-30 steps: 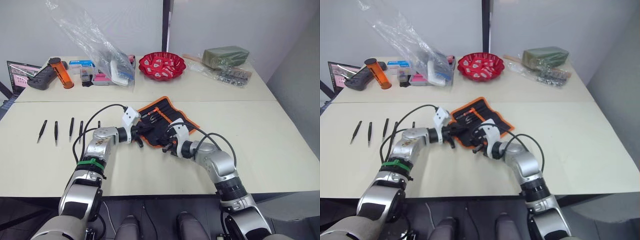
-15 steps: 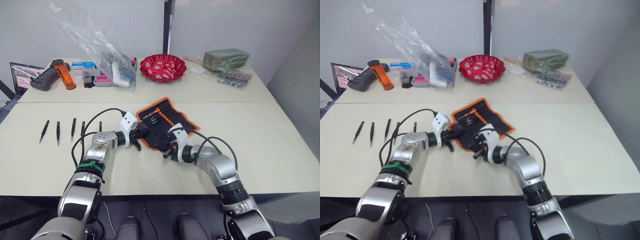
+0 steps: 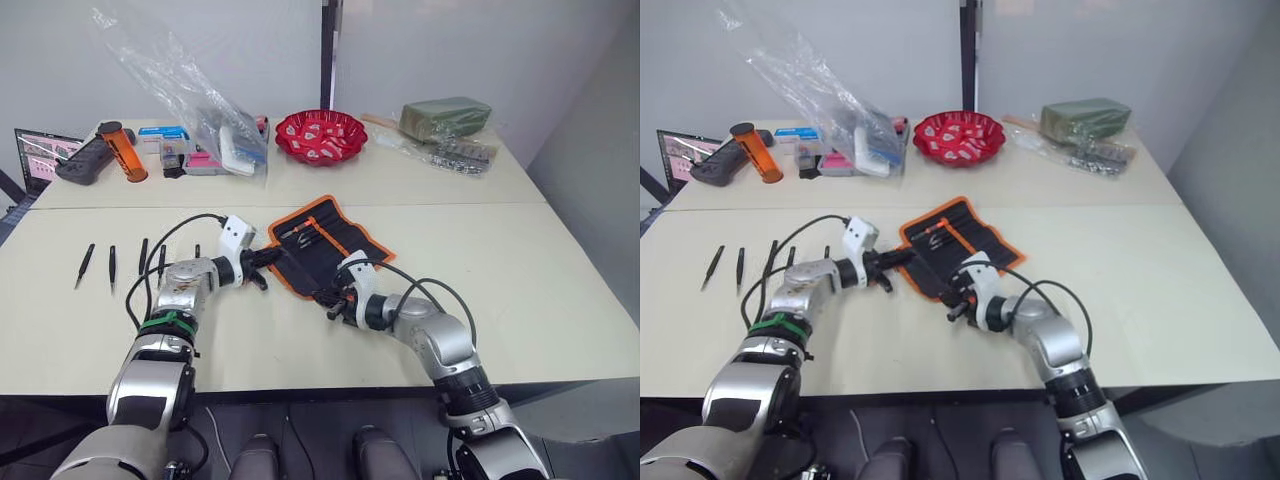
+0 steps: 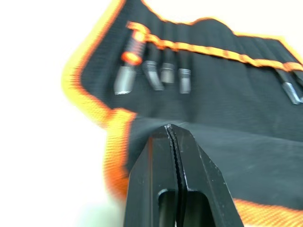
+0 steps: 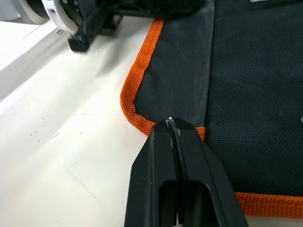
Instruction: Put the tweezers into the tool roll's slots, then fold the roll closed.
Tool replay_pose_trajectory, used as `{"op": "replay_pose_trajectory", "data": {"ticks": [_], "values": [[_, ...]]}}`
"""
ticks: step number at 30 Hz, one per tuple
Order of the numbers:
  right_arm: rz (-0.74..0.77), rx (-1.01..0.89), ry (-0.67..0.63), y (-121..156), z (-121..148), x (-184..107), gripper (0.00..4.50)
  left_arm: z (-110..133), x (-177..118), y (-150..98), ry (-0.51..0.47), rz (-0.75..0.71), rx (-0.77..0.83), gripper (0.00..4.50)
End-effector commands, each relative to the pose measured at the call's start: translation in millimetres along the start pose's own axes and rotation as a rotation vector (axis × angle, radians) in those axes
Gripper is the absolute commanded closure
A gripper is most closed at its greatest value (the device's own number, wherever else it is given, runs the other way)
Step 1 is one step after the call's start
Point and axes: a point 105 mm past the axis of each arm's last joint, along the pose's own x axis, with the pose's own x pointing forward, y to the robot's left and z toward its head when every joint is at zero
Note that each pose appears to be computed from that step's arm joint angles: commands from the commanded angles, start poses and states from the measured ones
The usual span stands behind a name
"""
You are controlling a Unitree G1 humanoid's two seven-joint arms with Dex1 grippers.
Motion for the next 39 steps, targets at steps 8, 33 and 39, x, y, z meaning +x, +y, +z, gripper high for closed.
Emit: {"op": "replay_pose_trajectory", "data": {"ticks": [8,33,39], "values": [[0.211,0.099,-0.335,37.0,60.1,-47.3,4.50,43.8,-20.4,6.7,-0.141,-0.021,0.057,4.48],[0.102,-0.168,-0.233,-16.8,95.7,-139.6,0.02,1.3,-222.9,47.6,-0.153,0.602,0.072,0.00],[0.354,-0.187,-0.244,27.1,125.5,-113.2,0.02,-28.4,-270.5,39.1,-0.112,0.808,0.027,0.00]]}}
